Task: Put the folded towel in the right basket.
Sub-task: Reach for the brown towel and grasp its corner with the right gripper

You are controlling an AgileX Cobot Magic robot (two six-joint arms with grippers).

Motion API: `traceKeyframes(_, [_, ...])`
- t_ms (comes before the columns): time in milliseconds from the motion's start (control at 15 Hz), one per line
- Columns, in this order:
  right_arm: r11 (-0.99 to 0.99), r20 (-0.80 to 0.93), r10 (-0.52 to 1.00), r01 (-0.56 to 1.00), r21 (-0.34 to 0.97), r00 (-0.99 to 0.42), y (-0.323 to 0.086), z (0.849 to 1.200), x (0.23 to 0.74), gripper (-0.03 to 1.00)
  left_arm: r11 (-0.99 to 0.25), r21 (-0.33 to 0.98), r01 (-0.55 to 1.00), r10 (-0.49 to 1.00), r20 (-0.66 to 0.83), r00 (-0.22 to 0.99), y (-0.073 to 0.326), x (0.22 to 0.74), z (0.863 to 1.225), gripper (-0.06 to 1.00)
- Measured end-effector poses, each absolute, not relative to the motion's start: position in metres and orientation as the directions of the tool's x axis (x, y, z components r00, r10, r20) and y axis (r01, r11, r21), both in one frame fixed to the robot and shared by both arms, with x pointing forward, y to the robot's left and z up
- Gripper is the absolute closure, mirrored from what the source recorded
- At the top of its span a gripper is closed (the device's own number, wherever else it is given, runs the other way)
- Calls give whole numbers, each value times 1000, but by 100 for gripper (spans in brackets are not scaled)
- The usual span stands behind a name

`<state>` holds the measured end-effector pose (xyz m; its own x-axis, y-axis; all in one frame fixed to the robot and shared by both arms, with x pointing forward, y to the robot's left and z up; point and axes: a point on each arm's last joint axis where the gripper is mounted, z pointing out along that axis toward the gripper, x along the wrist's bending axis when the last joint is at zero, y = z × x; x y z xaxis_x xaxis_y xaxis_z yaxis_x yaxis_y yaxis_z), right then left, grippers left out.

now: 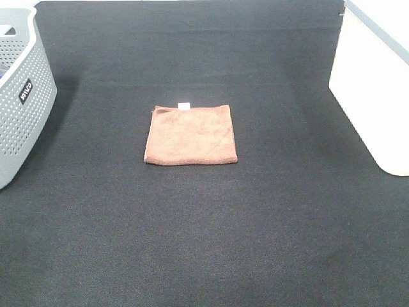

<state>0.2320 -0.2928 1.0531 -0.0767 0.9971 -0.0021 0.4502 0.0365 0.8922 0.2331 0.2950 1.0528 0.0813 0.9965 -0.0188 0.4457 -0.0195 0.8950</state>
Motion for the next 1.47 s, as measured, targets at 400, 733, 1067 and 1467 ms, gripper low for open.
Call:
traceKeyframes(400, [37,-2,997,450,892,-77,-293,1053,232,21,-19,895,446,997,-19,81,295,233,1053,7])
traceKeyframes(733, [37,-2,997,450,892,-77,-293,1053,232,21,-19,895,446,997,-19,81,295,233,1053,7])
traceKeyframes(1067, [37,-2,997,450,892,-77,-293,1053,232,21,-19,895,446,997,-19,81,295,233,1053,7])
traceKeyframes(1467, [37,-2,997,450,892,-77,-293,1053,232,21,-19,895,446,997,-19,81,295,233,1053,7])
